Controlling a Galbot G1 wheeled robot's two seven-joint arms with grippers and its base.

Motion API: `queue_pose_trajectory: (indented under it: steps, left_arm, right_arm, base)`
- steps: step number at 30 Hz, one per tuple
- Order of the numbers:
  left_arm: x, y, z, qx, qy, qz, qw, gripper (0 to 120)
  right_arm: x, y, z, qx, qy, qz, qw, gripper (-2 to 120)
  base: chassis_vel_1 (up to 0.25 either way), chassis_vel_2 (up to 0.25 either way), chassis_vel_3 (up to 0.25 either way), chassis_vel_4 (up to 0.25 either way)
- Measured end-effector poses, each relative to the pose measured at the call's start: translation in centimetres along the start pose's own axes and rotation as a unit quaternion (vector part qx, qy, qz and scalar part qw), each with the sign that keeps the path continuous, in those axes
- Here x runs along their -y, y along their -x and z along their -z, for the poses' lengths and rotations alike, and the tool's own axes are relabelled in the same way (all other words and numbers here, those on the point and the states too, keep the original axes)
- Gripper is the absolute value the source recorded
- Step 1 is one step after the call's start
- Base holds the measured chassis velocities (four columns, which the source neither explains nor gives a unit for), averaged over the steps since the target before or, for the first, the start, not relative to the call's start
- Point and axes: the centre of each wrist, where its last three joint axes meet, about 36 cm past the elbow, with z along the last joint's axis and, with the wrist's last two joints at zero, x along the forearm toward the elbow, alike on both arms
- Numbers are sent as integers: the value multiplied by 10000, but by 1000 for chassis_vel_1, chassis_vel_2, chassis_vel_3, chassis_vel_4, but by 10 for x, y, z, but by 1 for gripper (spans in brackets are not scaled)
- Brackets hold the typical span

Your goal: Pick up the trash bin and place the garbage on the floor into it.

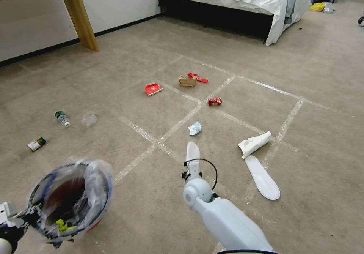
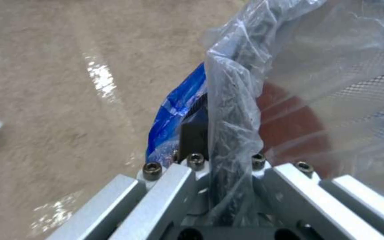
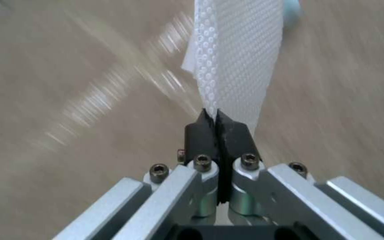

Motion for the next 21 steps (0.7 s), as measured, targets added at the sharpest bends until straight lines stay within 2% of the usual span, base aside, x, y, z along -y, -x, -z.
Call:
queue_pose_trajectory:
  steps: [4,5,7,8,9,12,14,15,16,19,20,21]
  left_arm:
    - [8,7,4,4,13,-110,9999,1]
    - [13,13,7,-6,17,-211,9998,1]
    - [15,15,8,-9,25,-239,9997,1]
    - [17,18,11,-18,38,-278,9996,1]
    - [17,18,11,-18,38,-278,9996,1]
    - [19,22,16,-36,86,-332,9994,1]
    - [19,22,17,-41,99,-335,9994,1]
    - [18,23,19,-53,121,-349,9993,1]
    - [18,23,19,-53,121,-349,9993,1]
    - [19,24,22,-86,134,-390,9991,1]
    - [19,24,22,-86,134,-390,9991,1]
    - [20,24,23,-102,133,-408,9990,1]
  right_arm:
    - [-4,-15,30,549,226,467,9971,0]
    - [-10,-30,60,1099,423,936,9886,0]
    - [-13,-36,72,1309,516,1146,9834,0]
    - [-17,-47,90,1609,657,1531,9728,0]
    - [-17,-47,90,1609,657,1531,9728,0]
    - [-28,-68,114,2096,893,2432,9428,0]
    - [-30,-70,116,2152,921,2563,9378,0]
    - [-38,-75,120,2294,991,2939,9226,0]
    - [-38,-75,120,2294,991,2939,9226,0]
    - [-51,-82,125,2418,1099,3575,8953,0]
    - [-51,-82,125,2418,1099,3575,8953,0]
    - [-57,-85,126,2431,1104,3832,8843,0]
  base:
    - [0,0,0,0]
    - [0,0,0,0]
    - [0,0,0,0]
    - [0,0,0,0]
    - [0,0,0,0]
    - [0,0,0,0]
    - [0,0,0,0]
    - [0,0,0,0]
    - [0,0,0,0]
    - [0,0,0,0]
    - [0,0,0,0]
    - [0,0,0,0]
